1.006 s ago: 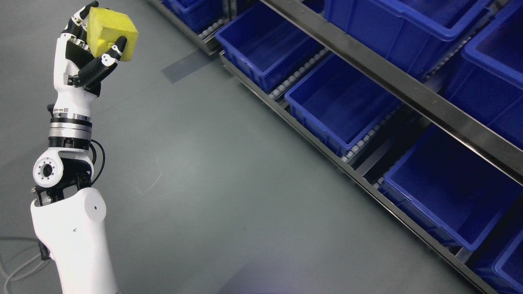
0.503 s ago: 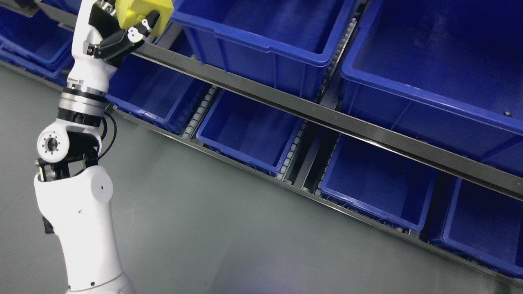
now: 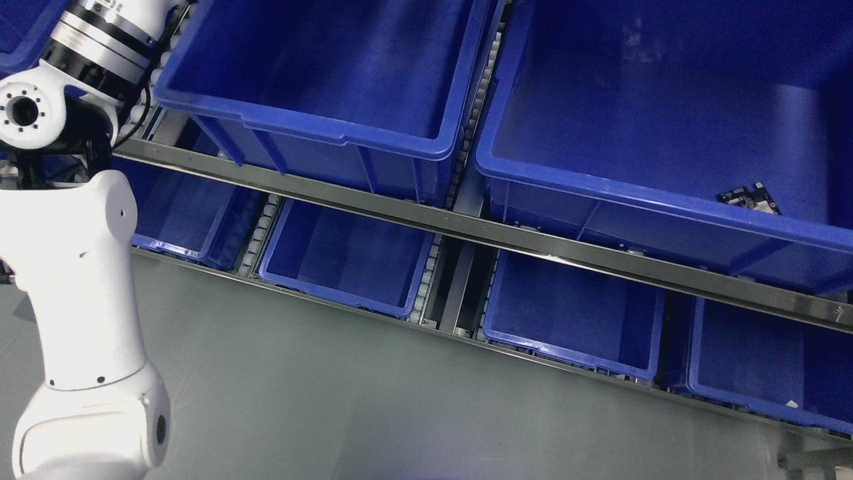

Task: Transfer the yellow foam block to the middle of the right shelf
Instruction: 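Lower the cube into the middle blue bin and open the left hand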

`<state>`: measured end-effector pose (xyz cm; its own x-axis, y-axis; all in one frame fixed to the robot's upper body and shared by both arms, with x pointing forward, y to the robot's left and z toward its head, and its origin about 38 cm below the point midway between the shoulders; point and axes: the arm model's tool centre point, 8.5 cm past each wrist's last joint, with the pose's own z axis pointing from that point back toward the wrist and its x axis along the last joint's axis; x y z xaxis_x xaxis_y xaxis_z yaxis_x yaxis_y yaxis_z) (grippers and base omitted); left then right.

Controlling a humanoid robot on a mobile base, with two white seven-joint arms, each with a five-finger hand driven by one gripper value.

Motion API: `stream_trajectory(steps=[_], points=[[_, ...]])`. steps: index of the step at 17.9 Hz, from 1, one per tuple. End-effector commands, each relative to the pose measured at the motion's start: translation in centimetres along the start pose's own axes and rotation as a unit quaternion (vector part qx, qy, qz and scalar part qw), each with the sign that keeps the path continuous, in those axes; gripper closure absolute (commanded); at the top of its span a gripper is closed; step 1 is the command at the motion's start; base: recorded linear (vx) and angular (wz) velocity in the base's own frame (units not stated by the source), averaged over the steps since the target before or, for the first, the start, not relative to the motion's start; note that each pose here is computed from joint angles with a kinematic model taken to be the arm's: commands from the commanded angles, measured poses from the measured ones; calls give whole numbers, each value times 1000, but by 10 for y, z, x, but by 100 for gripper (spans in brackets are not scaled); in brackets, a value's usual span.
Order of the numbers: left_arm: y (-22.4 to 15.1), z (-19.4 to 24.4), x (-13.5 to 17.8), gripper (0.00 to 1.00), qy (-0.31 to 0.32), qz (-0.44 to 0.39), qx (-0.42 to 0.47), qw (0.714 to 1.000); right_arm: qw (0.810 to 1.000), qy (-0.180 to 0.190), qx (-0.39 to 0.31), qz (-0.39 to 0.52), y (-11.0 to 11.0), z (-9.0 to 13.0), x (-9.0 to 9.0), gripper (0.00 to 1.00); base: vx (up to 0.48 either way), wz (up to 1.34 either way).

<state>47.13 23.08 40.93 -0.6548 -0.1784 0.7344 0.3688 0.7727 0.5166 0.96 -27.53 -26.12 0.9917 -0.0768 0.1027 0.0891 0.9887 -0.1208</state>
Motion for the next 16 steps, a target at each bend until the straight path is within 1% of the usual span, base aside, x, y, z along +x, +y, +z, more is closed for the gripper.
stream_trajectory(steps=[1,3,5,6,10,13,14,15,16], points=[[-1,18,-76,55,162,-133,-114,971,1000,-8,-8,2,-11,-1,6,0,108,-118],[-4,26,-85,54,176,-136,-119,968,1000,-8,-8,2,-11,-1,6,0,111,-116],[-14,35,-97,45,188,-124,-123,966,1000,-8,-8,2,-11,-1,6,0,105,-104],[-22,38,-102,37,191,-116,-128,966,1000,-8,-8,2,-11,-1,6,0,114,-31],[-71,5,-97,22,140,-58,-130,980,1000,-8,-8,3,-11,-1,6,0,110,29],[-98,-17,-84,6,101,-25,-127,986,1000,-8,-8,2,-11,-1,6,0,90,89],[-107,-23,-80,2,91,-15,-127,988,1000,-8,-8,2,-11,-1,6,0,82,89],[-111,-27,-77,1,83,-9,-123,989,1000,-8,-8,2,-11,-1,6,0,57,46],[-107,-28,-73,0,75,-4,-110,991,1000,-8,-8,3,-11,-1,6,0,31,8]])
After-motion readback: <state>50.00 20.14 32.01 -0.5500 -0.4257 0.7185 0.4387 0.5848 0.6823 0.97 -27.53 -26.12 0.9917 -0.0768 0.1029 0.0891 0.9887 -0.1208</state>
